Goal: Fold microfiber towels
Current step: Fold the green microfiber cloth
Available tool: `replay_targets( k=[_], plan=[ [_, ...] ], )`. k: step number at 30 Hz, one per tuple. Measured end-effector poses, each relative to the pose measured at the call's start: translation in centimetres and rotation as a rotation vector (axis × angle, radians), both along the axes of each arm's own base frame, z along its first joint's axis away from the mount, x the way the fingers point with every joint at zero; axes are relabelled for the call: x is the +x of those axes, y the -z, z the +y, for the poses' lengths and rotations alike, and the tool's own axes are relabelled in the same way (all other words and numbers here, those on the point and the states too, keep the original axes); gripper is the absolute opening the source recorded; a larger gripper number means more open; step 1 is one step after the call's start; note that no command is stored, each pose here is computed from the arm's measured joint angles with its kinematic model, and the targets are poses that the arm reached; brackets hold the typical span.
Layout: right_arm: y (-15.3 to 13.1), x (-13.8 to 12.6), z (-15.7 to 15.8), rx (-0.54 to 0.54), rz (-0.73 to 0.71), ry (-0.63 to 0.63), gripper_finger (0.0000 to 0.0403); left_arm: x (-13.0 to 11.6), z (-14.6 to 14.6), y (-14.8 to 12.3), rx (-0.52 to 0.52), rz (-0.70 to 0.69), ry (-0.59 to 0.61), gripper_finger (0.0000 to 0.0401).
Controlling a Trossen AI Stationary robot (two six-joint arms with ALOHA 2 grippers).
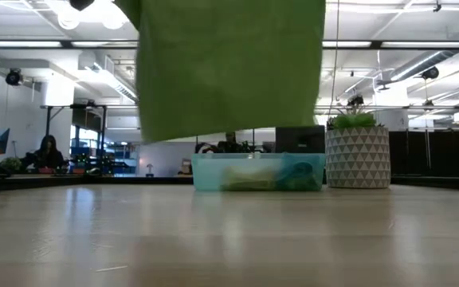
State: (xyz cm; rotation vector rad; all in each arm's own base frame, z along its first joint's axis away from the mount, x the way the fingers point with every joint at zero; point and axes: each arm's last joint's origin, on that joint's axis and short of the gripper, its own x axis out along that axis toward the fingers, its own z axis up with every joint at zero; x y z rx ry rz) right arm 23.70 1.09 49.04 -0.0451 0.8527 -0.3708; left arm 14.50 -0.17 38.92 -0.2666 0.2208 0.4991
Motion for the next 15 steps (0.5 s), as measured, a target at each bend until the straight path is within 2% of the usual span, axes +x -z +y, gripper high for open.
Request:
replay_targets(
  k=[4,8,12,15],
  plan=[
    [1.6,0.8,0.5,0.028,0.06,0.009,0.0009,-1.3,0.1,0.0,-0.023,0.001,0.01,0.0],
    [3.5,1.1,1.3,0.054,0.112,0.03,0.0009,-1.6,-0.1,0.7,-0.067,0.078,0.087,0.0],
    [5.4,1.1,2.8,0.107,0.117,0.069,0.0009,-1.1,-0.7,1.7,-0.208,0.167,0.225,0.0],
    [6.4,0.9,5.1,0.186,0.055,0.071,0.0009,-0.2,-1.5,2.2,-0.354,0.207,0.376,0.0]
  ],
)
